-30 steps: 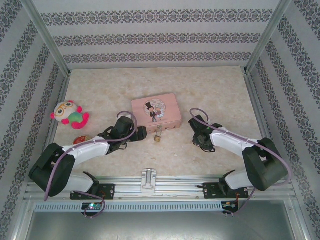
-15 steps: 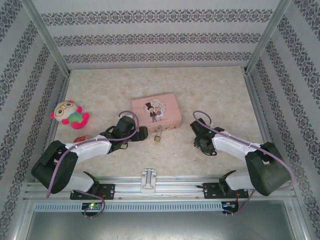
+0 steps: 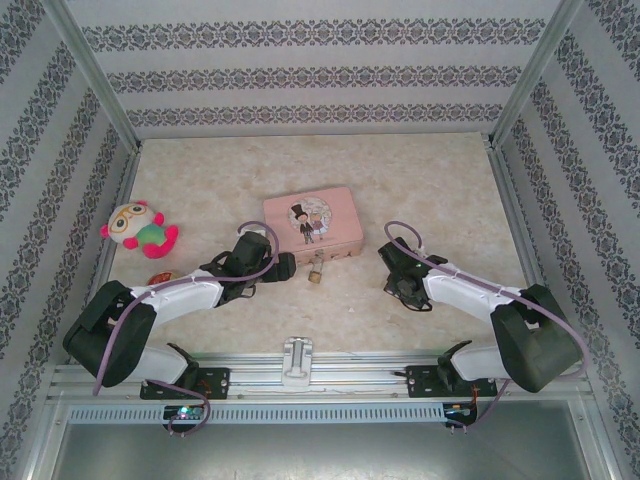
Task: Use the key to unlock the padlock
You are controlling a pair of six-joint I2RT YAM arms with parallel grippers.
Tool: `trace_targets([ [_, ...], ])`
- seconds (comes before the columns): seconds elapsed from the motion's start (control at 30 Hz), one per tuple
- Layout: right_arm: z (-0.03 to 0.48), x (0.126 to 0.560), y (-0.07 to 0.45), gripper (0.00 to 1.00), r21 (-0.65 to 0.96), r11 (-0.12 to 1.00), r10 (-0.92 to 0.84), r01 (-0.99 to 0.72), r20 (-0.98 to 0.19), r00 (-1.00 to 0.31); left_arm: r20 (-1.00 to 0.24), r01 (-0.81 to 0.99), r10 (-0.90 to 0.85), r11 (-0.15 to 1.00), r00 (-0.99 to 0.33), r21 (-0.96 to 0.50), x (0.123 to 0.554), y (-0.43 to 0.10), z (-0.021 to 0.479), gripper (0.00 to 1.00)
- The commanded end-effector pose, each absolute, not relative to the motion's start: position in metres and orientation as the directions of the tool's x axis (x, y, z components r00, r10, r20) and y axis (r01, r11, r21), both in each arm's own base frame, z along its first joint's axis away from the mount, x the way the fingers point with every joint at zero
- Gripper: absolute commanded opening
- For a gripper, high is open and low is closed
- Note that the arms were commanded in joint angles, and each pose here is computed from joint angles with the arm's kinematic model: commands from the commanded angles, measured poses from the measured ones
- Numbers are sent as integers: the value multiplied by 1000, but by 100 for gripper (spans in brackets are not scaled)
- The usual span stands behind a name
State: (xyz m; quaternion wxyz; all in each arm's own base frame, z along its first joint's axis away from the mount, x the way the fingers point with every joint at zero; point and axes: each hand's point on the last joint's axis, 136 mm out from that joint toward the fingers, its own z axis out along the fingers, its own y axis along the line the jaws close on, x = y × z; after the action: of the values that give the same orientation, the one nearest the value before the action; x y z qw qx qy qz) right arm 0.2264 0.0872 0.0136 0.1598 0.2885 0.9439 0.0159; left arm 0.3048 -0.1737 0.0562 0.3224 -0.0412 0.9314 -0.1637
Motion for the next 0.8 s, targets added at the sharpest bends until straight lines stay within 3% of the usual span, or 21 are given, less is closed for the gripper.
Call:
trace_targets([
  [0.0, 12, 218, 85, 9, 93, 843, 532, 530, -285, -797, -647, 31, -193, 948, -738, -318, 317, -173, 79, 97],
  [0.13, 24, 220, 82, 0, 62, 866, 488, 495, -311, -815, -657, 31, -200, 946, -727, -322, 317, -171, 87, 98],
  [0.43, 76, 231, 89, 0, 77, 931, 356, 356, -400, -845, -696, 83, -211, 928, -686, -363, 316, -176, 115, 98],
  [0.77, 157, 248, 134, 0, 276, 958, 212, 82, -481, -851, -743, 184, -202, 897, -638, -402, 311, -185, 147, 100],
])
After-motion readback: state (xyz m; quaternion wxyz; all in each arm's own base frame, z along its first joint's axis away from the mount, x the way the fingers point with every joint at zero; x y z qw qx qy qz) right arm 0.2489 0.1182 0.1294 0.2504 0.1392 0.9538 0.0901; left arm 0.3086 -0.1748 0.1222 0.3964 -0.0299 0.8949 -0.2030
